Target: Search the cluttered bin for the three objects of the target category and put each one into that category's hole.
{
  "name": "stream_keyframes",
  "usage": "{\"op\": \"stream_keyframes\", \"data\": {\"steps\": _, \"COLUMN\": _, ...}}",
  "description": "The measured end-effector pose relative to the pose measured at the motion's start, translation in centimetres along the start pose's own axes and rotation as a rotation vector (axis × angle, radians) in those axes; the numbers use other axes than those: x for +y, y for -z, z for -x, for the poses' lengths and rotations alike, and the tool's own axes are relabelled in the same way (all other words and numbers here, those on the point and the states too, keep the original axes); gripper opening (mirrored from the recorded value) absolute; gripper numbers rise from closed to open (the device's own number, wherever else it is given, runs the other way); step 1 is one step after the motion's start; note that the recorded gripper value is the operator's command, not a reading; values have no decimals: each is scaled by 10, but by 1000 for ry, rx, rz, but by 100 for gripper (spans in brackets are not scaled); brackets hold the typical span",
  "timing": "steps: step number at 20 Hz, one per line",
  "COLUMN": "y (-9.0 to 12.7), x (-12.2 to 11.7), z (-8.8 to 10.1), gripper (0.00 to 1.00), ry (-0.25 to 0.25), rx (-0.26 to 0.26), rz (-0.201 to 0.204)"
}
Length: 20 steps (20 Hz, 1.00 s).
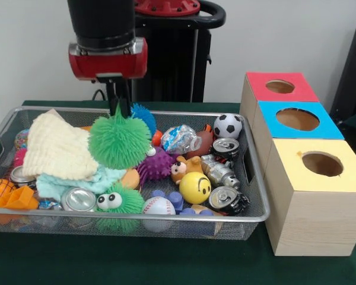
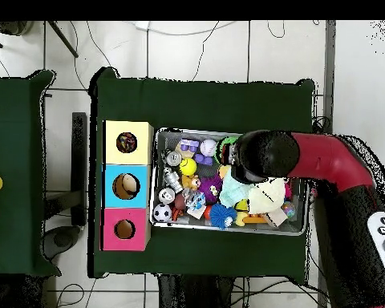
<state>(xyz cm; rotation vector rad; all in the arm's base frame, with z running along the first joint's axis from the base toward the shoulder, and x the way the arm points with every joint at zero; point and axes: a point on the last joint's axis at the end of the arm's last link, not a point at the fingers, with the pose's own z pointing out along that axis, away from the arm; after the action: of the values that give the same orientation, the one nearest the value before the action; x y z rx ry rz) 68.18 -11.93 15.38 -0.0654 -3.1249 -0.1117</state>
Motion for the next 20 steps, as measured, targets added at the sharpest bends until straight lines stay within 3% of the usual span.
{"op": "stream_keyframes", "data": {"steps": 4, "y": 30, "x": -8, "z": 12, "gripper": 0, "ry": -15, "rx": -21, "rz": -24}}
{"op": "stream_keyframes", "data": {"steps": 7, "y": 38, "x": -12, "z": 18, "gripper": 0, "ry": -21, "rx": -32, "rz": -31}}
{"op": "stream_keyframes", "data": {"steps": 12, "y": 46, "x": -27, "z": 41, "gripper": 0, "ry": -48, "rx": -69, "rz": -33}}
{"op": "stream_keyframes", "data": {"steps": 20, "y": 47, "x": -43, "z": 56, "gripper": 0, "ry": -75, "rx": -93, "rz": -30}}
